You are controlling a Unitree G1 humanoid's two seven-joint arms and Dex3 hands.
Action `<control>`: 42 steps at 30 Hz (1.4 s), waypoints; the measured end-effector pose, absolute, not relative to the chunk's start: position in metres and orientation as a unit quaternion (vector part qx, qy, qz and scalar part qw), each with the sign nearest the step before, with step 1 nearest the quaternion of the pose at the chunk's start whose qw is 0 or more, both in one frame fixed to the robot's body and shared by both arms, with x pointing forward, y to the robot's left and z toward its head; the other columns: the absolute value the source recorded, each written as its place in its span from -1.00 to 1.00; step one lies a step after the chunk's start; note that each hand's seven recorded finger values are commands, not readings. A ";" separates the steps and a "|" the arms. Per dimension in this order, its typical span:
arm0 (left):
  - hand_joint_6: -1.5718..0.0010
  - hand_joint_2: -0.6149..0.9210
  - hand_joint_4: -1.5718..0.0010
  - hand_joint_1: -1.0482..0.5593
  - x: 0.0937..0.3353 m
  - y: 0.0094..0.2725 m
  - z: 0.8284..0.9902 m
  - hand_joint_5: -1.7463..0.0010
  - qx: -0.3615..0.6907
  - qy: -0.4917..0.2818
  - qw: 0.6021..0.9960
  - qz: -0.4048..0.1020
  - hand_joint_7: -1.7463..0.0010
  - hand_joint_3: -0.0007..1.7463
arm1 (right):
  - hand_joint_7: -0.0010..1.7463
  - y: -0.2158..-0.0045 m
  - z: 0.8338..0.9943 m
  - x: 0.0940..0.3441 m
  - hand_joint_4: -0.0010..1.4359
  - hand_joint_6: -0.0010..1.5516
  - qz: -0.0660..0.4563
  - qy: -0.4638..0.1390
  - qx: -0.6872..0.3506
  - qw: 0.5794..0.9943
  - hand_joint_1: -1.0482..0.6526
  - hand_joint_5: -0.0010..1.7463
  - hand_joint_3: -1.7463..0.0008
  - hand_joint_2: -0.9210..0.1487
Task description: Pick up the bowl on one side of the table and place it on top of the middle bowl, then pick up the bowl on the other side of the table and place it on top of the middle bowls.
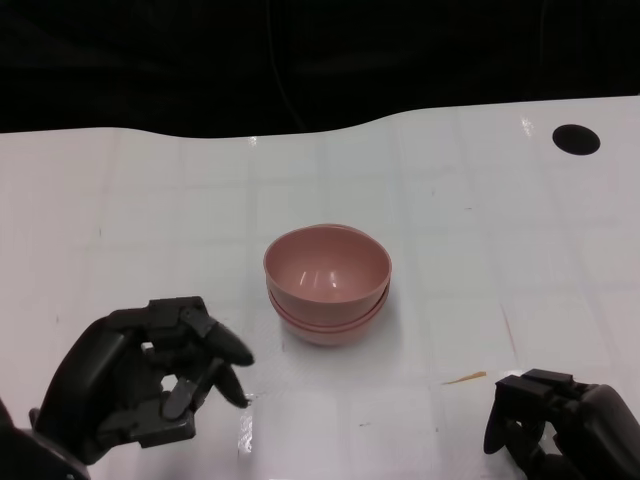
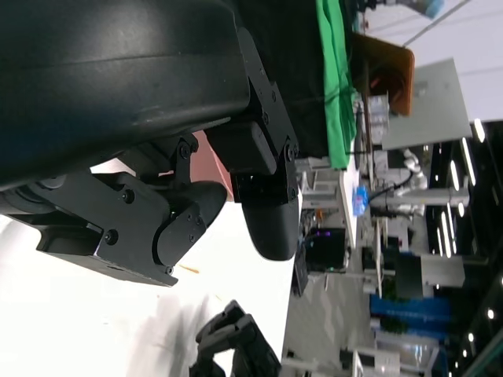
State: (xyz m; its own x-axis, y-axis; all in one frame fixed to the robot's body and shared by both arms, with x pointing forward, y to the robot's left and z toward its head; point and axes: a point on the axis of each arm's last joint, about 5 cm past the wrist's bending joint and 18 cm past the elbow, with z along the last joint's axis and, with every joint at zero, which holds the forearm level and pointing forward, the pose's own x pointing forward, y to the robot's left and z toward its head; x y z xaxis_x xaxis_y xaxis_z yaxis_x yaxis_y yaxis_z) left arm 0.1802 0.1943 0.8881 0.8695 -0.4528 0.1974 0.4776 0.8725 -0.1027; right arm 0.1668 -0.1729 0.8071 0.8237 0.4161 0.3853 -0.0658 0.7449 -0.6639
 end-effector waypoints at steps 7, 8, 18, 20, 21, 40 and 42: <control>-0.06 0.46 -0.20 0.37 0.171 0.202 0.874 -0.99 -0.080 -0.058 0.972 -0.214 -0.97 0.63 | 0.81 -0.174 0.807 0.167 0.08 -0.13 0.129 -0.266 -0.327 0.897 0.10 1.00 -0.33 -0.37; -0.06 0.45 -0.21 0.37 0.170 0.203 0.871 -1.00 -0.083 -0.054 0.972 -0.212 -0.99 0.62 | 0.81 -0.174 0.807 0.167 0.08 -0.13 0.128 -0.266 -0.326 0.898 0.10 1.00 -0.34 -0.37; -0.04 0.56 -0.20 0.31 0.162 0.205 0.849 -1.00 -0.123 -0.029 0.973 -0.194 -1.00 0.42 | 0.73 -0.175 0.809 0.166 0.15 0.00 0.085 -0.251 -0.278 0.923 0.15 1.00 -0.44 -0.19; -0.05 0.55 -0.20 0.31 0.161 0.205 0.843 -1.00 -0.130 -0.025 0.973 -0.191 -1.00 0.41 | 0.72 -0.172 0.810 0.166 0.16 0.01 0.073 -0.241 -0.251 0.935 0.16 1.00 -0.46 -0.17; -0.05 0.56 -0.21 0.31 0.160 0.204 0.841 -1.00 -0.132 -0.023 0.973 -0.187 -1.00 0.41 | 0.72 -0.170 0.810 0.166 0.16 0.01 0.068 -0.236 -0.238 0.940 0.16 1.00 -0.47 -0.17; -0.06 0.51 -0.23 0.29 0.161 0.211 0.833 -1.00 -0.124 -0.028 0.977 -0.170 -1.00 0.44 | 0.75 -0.163 0.819 0.161 0.09 -0.08 0.006 -0.130 -0.043 0.991 0.12 1.00 -0.31 -0.32; -0.06 0.52 -0.22 0.30 0.160 0.211 0.832 -1.00 -0.124 -0.028 0.977 -0.170 -1.00 0.45 | 0.76 -0.162 0.819 0.160 0.08 -0.08 0.008 -0.127 -0.040 0.991 0.13 1.00 -0.31 -0.32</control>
State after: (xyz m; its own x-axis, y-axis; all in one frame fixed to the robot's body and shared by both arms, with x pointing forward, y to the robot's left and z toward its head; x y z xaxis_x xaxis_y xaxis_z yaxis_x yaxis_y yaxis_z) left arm 0.1604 0.2109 0.8325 0.9408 -0.3247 0.0968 0.3386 0.9116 -0.2329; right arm 0.1602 -0.1622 0.8190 0.9675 0.0251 0.2516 -0.0048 0.9967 -0.0811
